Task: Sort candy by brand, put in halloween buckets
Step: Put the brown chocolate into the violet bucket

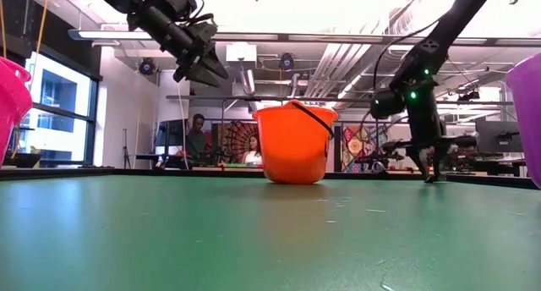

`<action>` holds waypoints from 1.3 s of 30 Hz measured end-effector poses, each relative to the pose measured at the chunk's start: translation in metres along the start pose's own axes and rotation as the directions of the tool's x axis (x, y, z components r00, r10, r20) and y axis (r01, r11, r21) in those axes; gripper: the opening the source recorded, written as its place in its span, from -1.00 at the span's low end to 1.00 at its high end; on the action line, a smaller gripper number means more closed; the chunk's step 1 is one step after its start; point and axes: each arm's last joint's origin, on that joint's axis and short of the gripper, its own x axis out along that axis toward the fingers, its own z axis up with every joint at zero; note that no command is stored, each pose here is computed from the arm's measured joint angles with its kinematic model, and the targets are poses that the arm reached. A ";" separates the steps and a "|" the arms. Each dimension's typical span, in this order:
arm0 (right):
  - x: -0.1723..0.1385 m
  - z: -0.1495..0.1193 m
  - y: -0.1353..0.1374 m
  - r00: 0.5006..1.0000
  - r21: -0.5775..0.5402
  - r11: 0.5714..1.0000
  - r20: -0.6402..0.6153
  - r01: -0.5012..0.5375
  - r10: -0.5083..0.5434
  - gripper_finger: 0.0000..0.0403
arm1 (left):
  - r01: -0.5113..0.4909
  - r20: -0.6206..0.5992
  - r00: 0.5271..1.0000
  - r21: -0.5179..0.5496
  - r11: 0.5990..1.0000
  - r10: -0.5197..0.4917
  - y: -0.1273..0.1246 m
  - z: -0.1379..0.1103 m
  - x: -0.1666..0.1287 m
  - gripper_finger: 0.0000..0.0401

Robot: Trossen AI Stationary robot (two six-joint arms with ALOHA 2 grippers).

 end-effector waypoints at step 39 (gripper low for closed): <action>-0.202 -0.113 -0.246 0.754 -0.759 0.022 -0.650 -0.651 -0.093 -0.98 | 0.282 0.023 0.959 -0.154 0.947 -0.282 -0.141 -0.016 -0.019 -0.03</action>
